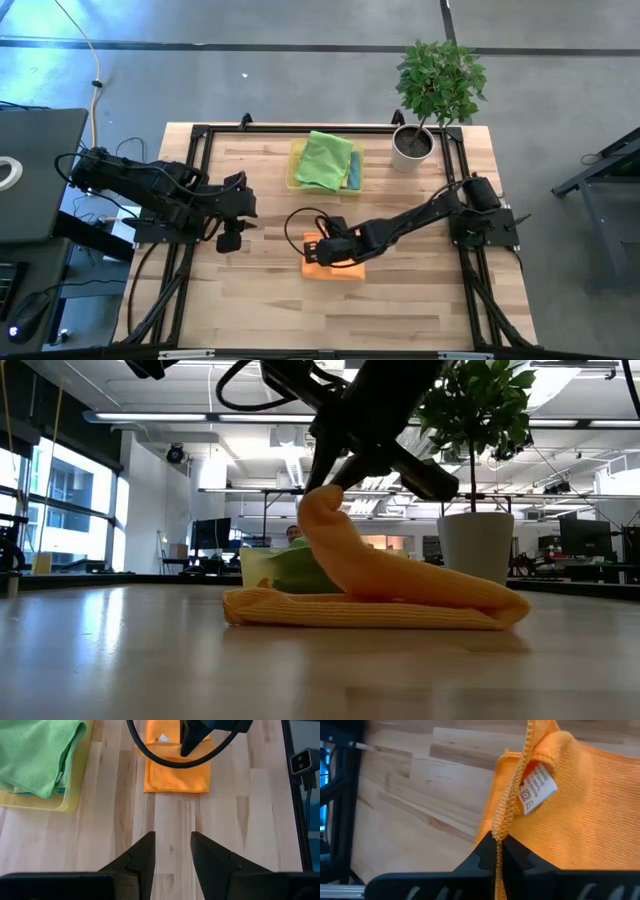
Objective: Fold microfiber towels
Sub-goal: Fold the orange microfiber cloth, then put the folded orange microfiber cloth into the yellow bin, then return to Home Position
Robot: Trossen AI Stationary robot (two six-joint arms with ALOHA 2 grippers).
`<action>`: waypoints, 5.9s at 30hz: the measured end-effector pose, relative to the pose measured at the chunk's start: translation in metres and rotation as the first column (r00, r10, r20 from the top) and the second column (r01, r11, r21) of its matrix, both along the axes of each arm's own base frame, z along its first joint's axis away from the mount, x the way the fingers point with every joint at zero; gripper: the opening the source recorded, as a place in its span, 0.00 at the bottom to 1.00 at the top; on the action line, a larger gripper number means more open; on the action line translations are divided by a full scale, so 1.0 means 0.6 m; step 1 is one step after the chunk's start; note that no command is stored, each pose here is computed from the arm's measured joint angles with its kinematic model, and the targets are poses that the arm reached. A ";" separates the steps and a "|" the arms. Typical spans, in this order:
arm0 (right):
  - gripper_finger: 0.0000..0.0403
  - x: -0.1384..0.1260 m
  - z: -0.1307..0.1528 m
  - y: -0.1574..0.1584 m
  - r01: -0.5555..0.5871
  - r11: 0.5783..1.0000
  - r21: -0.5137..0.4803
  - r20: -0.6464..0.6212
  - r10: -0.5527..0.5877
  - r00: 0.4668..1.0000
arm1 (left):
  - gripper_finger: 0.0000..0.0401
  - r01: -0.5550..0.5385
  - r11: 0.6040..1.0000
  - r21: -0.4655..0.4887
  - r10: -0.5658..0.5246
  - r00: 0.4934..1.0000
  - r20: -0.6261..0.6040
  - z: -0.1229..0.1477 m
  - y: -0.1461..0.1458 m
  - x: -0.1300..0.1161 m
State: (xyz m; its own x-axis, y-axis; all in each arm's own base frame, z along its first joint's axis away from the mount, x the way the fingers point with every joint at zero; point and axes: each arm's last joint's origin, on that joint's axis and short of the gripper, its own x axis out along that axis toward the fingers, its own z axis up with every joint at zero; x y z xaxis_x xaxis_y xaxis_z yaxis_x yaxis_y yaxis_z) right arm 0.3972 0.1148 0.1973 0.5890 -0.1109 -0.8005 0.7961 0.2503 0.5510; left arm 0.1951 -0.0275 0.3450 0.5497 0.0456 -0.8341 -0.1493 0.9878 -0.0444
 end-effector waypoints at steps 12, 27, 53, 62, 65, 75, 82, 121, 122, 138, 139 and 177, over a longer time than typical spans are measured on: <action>0.06 0.004 -0.001 0.002 -0.095 0.994 -0.051 0.007 0.095 0.995 | 0.29 0.021 1.000 0.022 -0.021 1.000 -0.005 0.000 0.000 -0.001; 0.47 -0.026 0.040 -0.026 -0.245 0.968 -0.053 -0.101 0.239 0.966 | 0.29 -0.007 1.000 0.022 0.007 1.000 -0.004 0.000 0.008 0.001; 0.47 -0.153 -0.050 -0.006 0.028 0.999 0.042 -0.240 -0.017 0.971 | 0.29 0.018 0.999 0.045 -0.018 1.000 -0.006 0.000 0.009 0.001; 0.47 -0.161 -0.085 -0.013 0.113 0.988 0.109 -0.194 -0.091 0.977 | 0.29 0.025 0.998 0.049 -0.024 1.000 -0.007 0.000 0.009 0.001; 0.47 -0.160 -0.101 -0.014 0.129 0.987 0.097 -0.219 -0.105 0.970 | 0.29 0.026 0.998 0.050 -0.026 1.000 -0.007 0.000 0.009 0.001; 0.40 -0.153 -0.116 -0.019 0.164 0.984 0.070 -0.219 -0.145 0.965 | 0.29 0.023 0.993 0.116 -0.022 1.000 -0.004 0.000 0.011 0.001; 0.18 -0.149 -0.118 -0.032 0.156 0.987 0.027 -0.215 -0.147 0.966 | 0.29 -0.001 0.988 0.155 0.001 1.000 0.001 0.001 0.013 0.001; 0.00 -0.014 0.086 -0.269 -0.581 0.620 -0.527 -0.357 0.459 0.814 | 0.29 -0.014 0.969 0.247 0.015 1.000 -0.001 0.001 0.020 0.001; 0.00 -0.016 0.092 -0.281 -0.601 0.601 -0.528 -0.379 0.466 0.799 | 0.29 -0.028 0.969 0.246 0.029 1.000 0.001 0.002 0.022 0.001; 0.00 -0.048 0.127 -0.427 -0.812 0.284 -0.511 -0.629 0.521 0.578 | 0.29 -0.293 0.928 0.232 0.279 0.956 0.089 0.022 0.086 -0.029; 0.00 -0.048 0.125 -0.432 -0.818 0.271 -0.507 -0.639 0.519 0.568 | 0.29 -0.304 0.924 0.232 0.291 0.953 0.089 0.022 0.089 -0.030; 0.44 -0.019 0.141 -0.471 -0.729 0.269 -0.629 -0.671 0.284 0.685 | 0.29 -0.481 0.845 0.234 0.472 0.876 0.096 0.022 0.146 -0.043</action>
State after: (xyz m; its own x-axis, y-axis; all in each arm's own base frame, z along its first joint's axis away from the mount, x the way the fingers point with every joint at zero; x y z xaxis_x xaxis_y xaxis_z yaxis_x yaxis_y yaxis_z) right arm 0.3860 -0.1678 0.2817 0.4824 -0.5993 -0.6388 0.3638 0.8005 -0.4762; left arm 0.1691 0.0603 0.3584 0.4352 0.5070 -0.7440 -0.6070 0.7756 0.1735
